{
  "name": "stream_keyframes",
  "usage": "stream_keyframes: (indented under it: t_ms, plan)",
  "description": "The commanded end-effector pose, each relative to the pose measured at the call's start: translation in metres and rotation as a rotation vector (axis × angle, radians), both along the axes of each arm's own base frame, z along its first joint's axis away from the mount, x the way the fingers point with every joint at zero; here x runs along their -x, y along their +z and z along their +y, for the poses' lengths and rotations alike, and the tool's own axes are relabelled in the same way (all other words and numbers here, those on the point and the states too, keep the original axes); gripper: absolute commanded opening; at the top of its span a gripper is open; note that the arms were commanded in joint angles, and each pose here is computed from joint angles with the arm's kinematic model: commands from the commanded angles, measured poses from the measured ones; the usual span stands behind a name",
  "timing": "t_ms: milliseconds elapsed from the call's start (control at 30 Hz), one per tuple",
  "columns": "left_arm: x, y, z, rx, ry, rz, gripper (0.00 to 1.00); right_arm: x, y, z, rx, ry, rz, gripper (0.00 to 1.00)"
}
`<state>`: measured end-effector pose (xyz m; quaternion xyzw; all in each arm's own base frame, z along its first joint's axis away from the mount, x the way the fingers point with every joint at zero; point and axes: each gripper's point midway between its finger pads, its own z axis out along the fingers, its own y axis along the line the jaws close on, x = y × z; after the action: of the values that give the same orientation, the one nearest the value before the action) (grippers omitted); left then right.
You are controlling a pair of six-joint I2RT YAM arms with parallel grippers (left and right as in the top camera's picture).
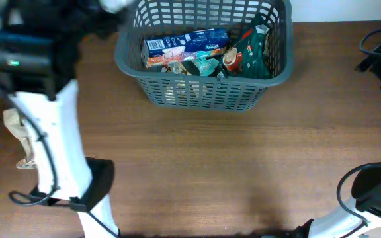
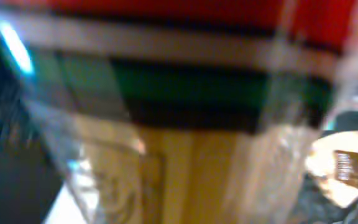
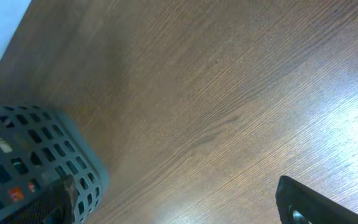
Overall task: Pack container
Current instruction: 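Carry the pasta box over the basket and release it inside, then return the left gripper to the tan pouch and grasp it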
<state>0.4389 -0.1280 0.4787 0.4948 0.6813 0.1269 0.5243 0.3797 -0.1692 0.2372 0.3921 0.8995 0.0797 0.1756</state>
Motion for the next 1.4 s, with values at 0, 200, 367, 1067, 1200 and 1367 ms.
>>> stream_keyframes:
  t_ms: [0, 200, 367, 1067, 1200, 1367]
  plan:
    - [-0.006, -0.038, -0.058, -0.195, -0.235, 0.007, 0.02, -0.001, -0.001, 0.002, -0.002, 0.008, 0.001, 0.99]
    - [-0.045, -0.117, -0.098, -0.313, -0.222, 0.126, 0.02, -0.001, -0.001, 0.002, -0.002, 0.008, 0.001, 0.99]
    - [-0.076, -0.197, -0.109, -0.261, -0.093, 0.308, 0.02, -0.001, -0.001, 0.002, -0.002, 0.008, 0.001, 0.99]
    - [-0.09, -0.243, -0.086, -0.223, 0.274, 0.417, 0.99, -0.001, -0.001, 0.002, -0.002, 0.008, 0.001, 0.99]
    - [-0.083, -0.189, -0.073, -0.119, 0.317, 0.338, 0.99, -0.001, -0.001, 0.002, -0.002, 0.008, 0.001, 0.99]
    - [-0.065, -0.089, -0.007, 0.107, 0.463, 0.187, 0.99, -0.001, -0.001, 0.002, -0.002, 0.008, 0.001, 0.99]
